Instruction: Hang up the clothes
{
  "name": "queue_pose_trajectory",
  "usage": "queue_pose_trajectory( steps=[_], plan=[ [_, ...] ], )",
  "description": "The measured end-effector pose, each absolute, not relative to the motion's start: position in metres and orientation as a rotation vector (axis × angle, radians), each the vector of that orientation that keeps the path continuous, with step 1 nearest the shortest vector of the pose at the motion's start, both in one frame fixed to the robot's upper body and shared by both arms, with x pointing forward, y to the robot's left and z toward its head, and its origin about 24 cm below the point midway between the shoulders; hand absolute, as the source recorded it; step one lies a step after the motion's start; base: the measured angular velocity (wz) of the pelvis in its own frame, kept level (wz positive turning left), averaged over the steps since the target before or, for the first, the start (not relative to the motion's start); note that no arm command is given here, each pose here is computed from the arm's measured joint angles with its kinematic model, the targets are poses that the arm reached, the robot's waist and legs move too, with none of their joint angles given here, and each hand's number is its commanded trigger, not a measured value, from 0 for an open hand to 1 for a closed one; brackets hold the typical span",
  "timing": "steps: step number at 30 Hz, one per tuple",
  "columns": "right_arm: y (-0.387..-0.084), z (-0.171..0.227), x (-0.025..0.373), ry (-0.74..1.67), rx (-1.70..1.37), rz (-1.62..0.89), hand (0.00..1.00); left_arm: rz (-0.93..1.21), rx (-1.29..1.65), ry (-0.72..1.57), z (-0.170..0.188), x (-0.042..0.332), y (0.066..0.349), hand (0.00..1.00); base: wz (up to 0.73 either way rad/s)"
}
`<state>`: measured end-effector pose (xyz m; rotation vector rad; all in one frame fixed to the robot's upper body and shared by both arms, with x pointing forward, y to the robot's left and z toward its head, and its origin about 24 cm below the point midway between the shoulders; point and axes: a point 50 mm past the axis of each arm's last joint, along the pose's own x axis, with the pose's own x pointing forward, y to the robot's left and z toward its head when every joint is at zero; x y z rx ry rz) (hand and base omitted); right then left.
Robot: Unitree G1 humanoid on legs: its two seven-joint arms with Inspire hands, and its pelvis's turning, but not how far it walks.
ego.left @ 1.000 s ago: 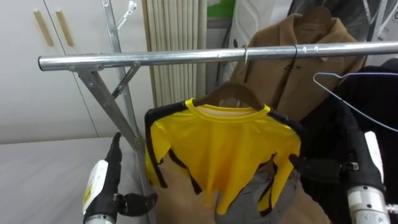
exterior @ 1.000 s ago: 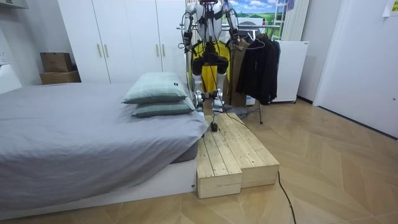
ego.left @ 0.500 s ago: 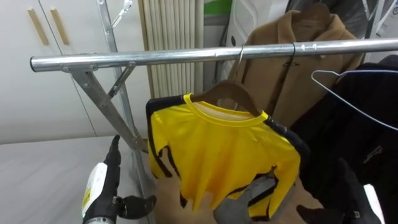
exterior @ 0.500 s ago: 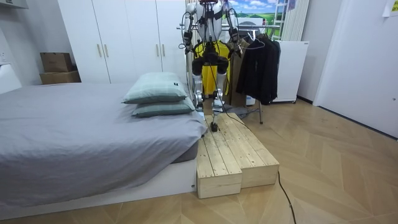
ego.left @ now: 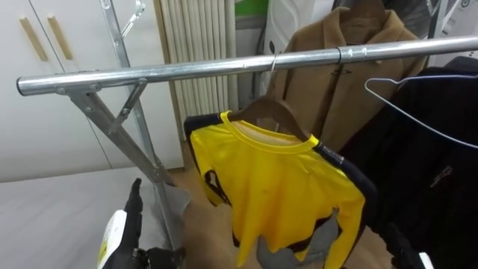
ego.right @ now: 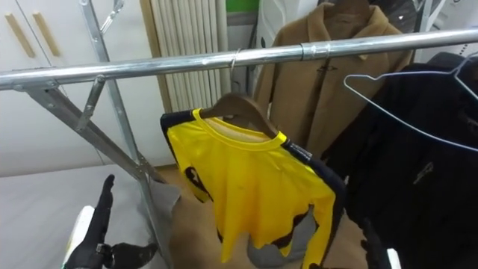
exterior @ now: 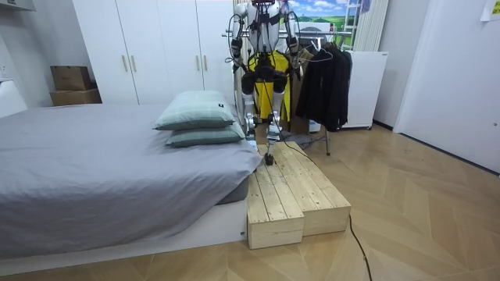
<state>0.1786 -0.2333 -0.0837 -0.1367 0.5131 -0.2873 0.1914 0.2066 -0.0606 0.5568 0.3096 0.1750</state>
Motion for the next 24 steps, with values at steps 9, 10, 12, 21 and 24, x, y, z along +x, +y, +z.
queue_pose_trajectory(
  steps=[9,10,12,21,24],
  plan=[
    [-0.229,-0.095,0.171,0.551,-0.046,-0.242,0.0,0.168,0.526,0.422,-0.084,0.169,0.211,0.0,-0.01],
    [-0.228,-0.103,0.163,0.596,-0.033,-0.239,0.0,0.164,0.527,0.451,-0.089,0.164,0.213,0.0,0.0],
    [-0.227,-0.114,0.152,0.664,-0.018,-0.239,0.0,0.163,0.511,0.516,-0.099,0.155,0.216,0.0,0.0],
    [-0.229,-0.158,0.08,1.04,0.024,-0.227,0.0,0.121,0.456,0.878,-0.144,0.092,0.224,0.0,0.01],
    [-0.229,-0.163,0.064,1.112,0.038,-0.227,0.0,0.15,0.421,0.995,-0.154,0.07,0.225,0.0,0.0]
  ],
)
